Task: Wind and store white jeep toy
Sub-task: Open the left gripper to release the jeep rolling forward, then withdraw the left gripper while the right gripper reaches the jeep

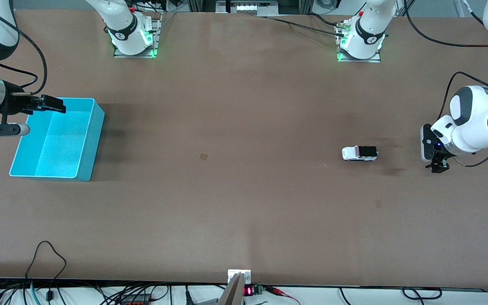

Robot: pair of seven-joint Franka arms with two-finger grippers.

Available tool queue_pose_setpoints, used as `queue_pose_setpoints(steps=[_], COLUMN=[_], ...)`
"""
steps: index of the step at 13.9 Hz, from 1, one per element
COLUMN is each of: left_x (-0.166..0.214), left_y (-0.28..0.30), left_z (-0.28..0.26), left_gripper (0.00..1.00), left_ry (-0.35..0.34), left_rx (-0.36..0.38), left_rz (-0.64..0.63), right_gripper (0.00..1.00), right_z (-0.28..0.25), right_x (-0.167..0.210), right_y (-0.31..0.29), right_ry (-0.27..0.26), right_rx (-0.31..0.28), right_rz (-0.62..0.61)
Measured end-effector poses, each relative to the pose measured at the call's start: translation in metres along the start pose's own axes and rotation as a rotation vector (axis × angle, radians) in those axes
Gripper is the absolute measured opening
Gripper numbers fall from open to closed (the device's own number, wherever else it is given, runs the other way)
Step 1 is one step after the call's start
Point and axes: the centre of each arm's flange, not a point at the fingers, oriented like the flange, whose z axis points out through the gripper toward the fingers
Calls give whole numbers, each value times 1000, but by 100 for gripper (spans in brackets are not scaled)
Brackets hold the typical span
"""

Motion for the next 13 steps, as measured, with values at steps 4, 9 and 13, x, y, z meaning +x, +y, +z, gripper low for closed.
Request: queue_pose_setpoints(steps=[4,9,13], left_x=[23,47,77], left_y=[-8,-14,-22], left_z=[-10,-14,-36], left_gripper=[100,100,100], left_ry=[35,45,37], left_rx=[18,15,36], left_rz=[3,-4,-53], right_gripper=[100,100,100], right_z=[0,1,1], right_x=[0,0,0], right_y=[0,0,0], right_ry=[-2,-4,-5], right_rx=[0,1,1], right_rz=[0,1,1])
